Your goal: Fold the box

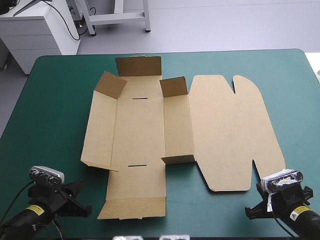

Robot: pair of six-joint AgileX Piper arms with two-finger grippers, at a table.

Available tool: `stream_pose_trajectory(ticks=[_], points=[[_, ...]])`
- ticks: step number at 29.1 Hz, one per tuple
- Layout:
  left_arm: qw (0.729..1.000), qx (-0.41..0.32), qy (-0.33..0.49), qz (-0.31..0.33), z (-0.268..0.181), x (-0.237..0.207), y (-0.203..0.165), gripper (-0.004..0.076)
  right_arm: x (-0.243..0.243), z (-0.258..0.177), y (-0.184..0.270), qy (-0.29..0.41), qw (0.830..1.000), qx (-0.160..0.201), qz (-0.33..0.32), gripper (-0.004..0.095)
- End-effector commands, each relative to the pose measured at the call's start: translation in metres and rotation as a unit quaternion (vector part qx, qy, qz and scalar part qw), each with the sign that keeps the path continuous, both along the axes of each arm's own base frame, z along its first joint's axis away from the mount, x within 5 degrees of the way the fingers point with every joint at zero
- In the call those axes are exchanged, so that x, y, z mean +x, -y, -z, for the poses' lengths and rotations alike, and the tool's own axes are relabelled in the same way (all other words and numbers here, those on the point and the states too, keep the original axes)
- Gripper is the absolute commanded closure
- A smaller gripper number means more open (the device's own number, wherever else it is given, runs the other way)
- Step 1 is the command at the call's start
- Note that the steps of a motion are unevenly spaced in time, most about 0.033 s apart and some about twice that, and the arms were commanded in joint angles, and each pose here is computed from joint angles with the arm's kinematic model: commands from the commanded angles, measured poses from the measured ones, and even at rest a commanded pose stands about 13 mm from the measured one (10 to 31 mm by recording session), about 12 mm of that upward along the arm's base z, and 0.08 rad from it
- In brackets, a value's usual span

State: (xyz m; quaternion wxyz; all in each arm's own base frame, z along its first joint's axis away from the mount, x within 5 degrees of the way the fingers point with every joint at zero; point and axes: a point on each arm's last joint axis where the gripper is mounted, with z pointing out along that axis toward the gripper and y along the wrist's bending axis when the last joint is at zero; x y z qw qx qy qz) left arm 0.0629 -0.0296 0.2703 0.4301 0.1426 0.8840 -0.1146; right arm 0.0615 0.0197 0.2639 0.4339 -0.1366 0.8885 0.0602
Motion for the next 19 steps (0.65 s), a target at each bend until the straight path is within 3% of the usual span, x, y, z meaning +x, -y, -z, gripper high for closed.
stream_pose_trajectory(ticks=[1,11,19], points=[[0.999,-0.018,0.032,-0.009,-0.011,0.004,0.001,0.0732,0.004,-0.013,0.000,0.039,0.999,0.009,0.006,0.0926],[0.999,0.012,0.040,0.008,-0.011,0.004,0.000,0.0732,0.004,-0.013,0.000,0.039,0.999,0.009,0.006,0.0926],[0.997,-0.008,0.076,0.001,-0.059,0.003,0.001,0.0732,0.004,-0.013,0.000,0.039,0.999,0.009,0.006,0.0926]])
